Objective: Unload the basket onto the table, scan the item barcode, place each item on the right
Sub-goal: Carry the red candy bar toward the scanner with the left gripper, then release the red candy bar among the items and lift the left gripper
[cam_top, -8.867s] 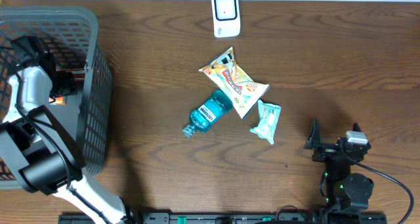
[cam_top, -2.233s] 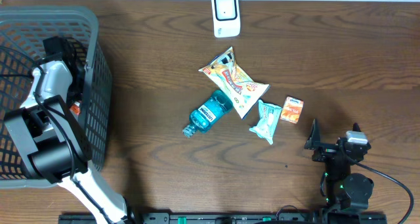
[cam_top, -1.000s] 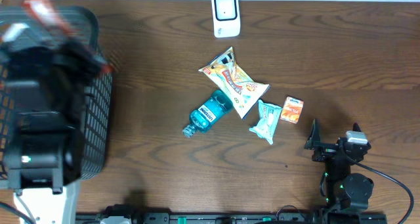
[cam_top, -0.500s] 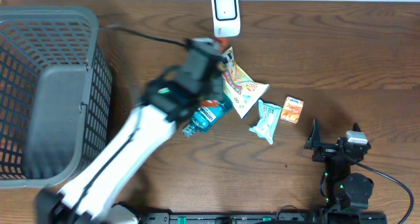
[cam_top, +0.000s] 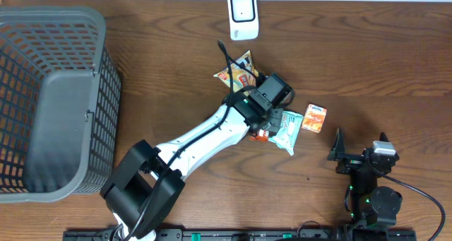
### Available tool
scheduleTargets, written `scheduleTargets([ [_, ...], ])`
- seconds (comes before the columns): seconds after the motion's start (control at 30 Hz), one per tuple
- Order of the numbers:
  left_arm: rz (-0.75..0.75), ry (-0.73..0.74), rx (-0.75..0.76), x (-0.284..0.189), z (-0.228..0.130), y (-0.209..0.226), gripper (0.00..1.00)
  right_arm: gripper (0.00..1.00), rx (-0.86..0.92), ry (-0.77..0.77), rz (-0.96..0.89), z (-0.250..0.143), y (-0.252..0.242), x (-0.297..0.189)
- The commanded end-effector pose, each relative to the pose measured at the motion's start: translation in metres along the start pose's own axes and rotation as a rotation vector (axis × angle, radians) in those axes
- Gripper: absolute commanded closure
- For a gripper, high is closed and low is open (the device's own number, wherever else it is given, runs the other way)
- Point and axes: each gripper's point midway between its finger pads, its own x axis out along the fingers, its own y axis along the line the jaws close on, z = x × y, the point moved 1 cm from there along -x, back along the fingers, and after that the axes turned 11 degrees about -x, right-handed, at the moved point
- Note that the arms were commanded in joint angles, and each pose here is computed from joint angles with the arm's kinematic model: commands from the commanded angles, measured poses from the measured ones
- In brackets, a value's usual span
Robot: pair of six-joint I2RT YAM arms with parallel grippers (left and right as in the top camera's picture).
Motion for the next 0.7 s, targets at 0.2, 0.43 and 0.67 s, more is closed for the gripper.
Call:
scheduleTargets([
  [0.2,-0.040,-0.107,0.081,-0.038,0.029,-0.007,0.01,0.01,0.013,0.000,0.001,0.000,0.001,0.000],
  [0.43,0.023,-0.521,0.052,-0.161,0.111,0.019,0.01,0.01,0.013,0.000,0.001,0.000,0.001,0.000],
  [0.67,0.000,-0.938,0.086,-0.307,0.169,0.056,0.02,0.01,0.013,0.000,0.001,0.000,0.001,0.000],
])
